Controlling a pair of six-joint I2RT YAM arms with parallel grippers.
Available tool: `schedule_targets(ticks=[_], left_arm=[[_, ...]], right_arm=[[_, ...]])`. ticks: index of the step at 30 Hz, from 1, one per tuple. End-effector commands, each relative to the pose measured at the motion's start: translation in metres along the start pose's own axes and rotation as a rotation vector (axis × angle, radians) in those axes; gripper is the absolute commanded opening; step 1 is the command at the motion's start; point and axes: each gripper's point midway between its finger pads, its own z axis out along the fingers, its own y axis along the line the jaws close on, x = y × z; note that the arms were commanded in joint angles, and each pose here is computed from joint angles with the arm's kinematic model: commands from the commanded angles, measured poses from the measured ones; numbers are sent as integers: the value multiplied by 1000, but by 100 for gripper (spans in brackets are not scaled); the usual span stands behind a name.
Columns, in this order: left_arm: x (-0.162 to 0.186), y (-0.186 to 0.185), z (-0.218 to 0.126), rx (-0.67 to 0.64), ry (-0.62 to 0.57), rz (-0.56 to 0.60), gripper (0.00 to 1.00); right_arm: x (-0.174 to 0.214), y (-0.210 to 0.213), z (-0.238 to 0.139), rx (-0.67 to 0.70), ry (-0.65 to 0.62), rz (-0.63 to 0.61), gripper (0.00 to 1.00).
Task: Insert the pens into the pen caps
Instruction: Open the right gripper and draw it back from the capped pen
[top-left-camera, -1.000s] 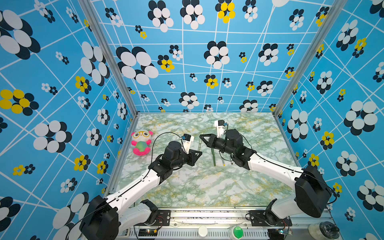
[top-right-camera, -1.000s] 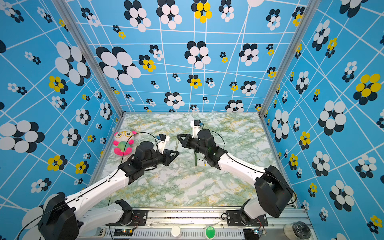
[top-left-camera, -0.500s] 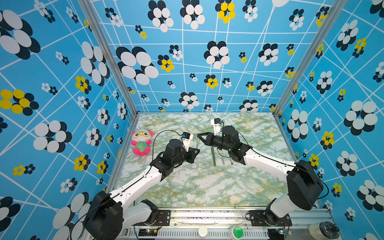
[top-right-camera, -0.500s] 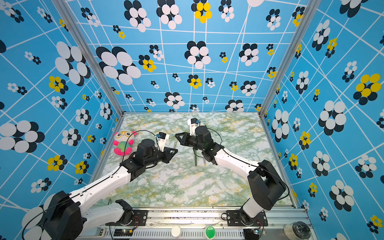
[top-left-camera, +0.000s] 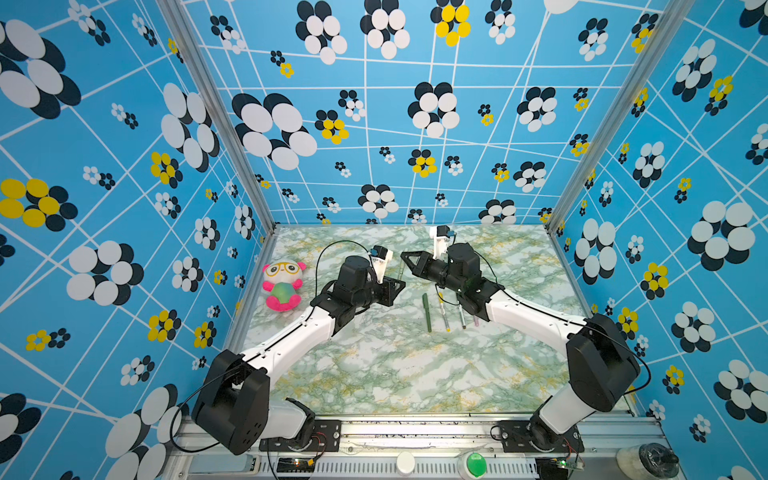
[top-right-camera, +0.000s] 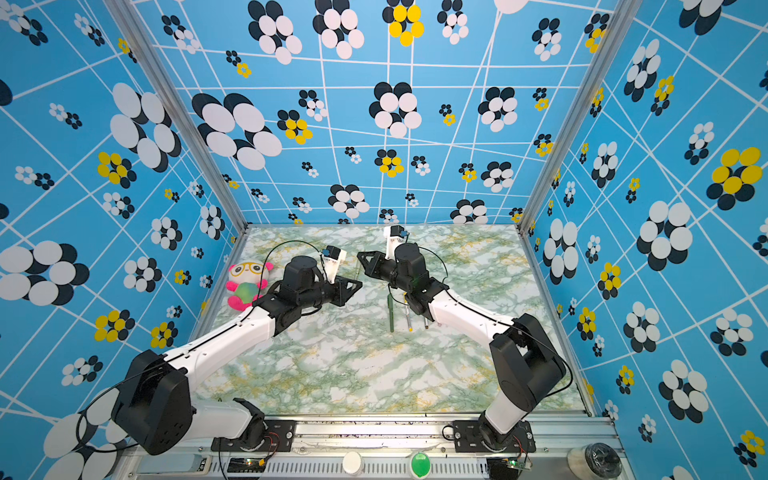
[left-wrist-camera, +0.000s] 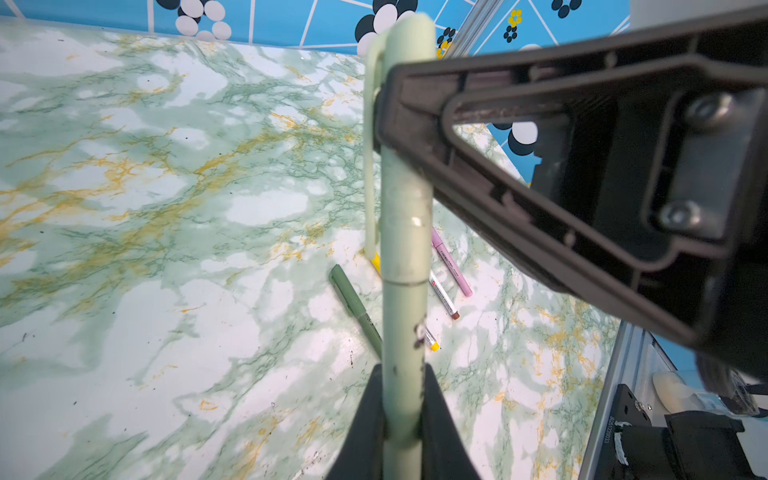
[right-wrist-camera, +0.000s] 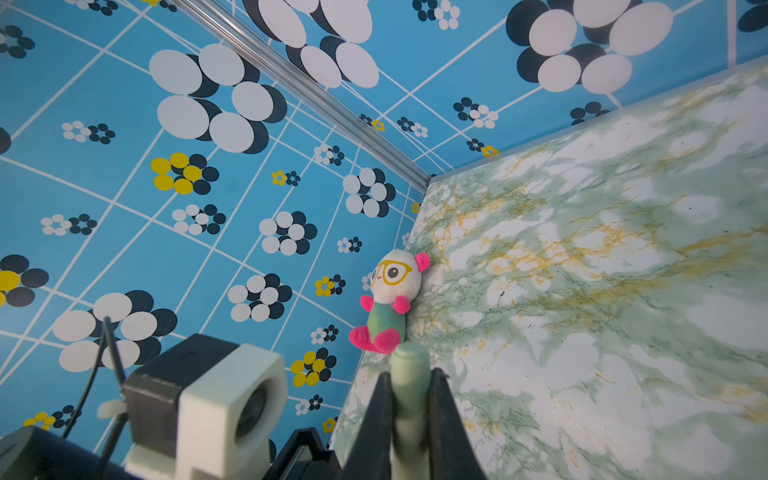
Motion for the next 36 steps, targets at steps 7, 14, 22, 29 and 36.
schedule_targets(ticks=[7,14,22,29,36], left_arm=[[-191,-49,-65,60,-621,225,0],[-182,-41,-57,57,-592,192,0],[-132,-19,-34,35,-468,91,0],[-36,6,-3,-7,-251,-85,0],[43,26,8,-163,-39,-304,0]], right_arm=[[157,-20,-13,13,568,149,0],[153,-17,-14,3,555,140,0],[83,1,-19,-36,412,69,2],[-35,39,-49,-38,209,-99,27],[-72,36,-86,90,55,-177,42]])
